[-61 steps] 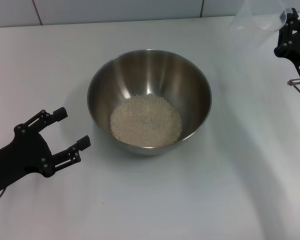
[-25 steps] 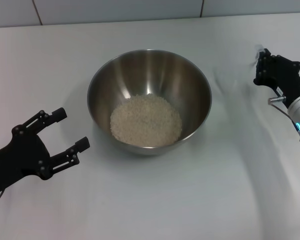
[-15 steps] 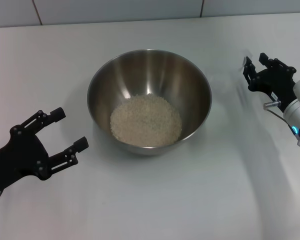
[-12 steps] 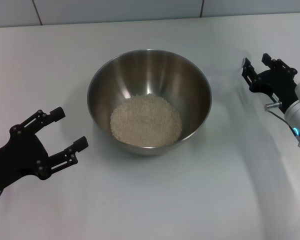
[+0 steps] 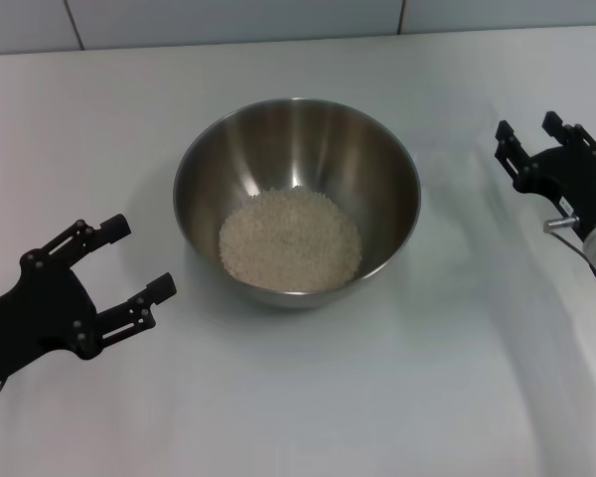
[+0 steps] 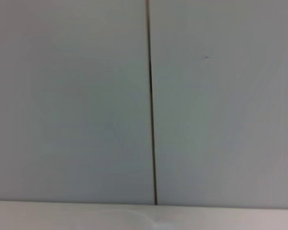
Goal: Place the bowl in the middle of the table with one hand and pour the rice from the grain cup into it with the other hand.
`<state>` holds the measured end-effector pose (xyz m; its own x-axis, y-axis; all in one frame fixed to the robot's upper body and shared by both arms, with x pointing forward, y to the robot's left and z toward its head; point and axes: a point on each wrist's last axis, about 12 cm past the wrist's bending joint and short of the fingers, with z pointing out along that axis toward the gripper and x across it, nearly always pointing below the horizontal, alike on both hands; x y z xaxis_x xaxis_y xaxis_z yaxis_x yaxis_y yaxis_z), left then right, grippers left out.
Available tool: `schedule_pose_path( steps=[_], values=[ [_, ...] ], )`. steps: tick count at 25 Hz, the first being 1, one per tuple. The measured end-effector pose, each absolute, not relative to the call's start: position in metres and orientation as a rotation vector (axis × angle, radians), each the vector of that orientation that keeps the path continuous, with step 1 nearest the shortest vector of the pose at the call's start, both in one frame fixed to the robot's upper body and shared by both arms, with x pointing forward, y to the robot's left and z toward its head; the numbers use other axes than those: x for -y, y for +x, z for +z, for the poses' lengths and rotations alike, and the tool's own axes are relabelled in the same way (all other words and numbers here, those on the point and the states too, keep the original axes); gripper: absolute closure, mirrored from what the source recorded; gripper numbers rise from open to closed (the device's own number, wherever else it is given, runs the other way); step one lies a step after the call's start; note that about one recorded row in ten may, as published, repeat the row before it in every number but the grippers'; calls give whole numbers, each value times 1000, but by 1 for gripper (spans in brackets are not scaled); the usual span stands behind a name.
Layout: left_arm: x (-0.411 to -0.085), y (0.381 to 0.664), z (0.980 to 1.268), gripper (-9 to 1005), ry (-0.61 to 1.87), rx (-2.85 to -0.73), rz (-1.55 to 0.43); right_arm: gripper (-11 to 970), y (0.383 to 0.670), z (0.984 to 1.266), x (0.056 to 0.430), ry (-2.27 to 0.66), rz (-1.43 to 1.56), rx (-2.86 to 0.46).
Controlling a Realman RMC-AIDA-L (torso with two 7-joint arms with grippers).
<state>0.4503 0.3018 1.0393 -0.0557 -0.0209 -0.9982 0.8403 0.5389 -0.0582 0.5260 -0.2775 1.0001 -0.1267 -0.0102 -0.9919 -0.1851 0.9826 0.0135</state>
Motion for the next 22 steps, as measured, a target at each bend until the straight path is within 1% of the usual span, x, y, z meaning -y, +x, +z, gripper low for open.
schedule_pose_path(
  steps=[6, 7, 12, 16, 19, 22],
  values=[
    [-302, 450, 1039, 137, 750, -1467, -822, 338, 506, 998, 283, -93, 164, -1649],
    [-302, 450, 1039, 137, 750, -1467, -821, 338, 497, 1000, 284, -81, 176, -1608],
    [-301, 450, 1039, 137, 754, -1467, -822, 338, 484, 1002, 287, -79, 183, -1564],
    [-301, 450, 1039, 137, 757, -1467, -820, 339, 482, 1004, 290, -69, 196, -1542],
    [-301, 450, 1039, 137, 760, -1467, -821, 339, 476, 1012, 294, -90, 267, -1469],
    [-301, 450, 1039, 137, 762, -1465, -823, 339, 473, 1025, 305, -187, 401, -1404]
  ],
)
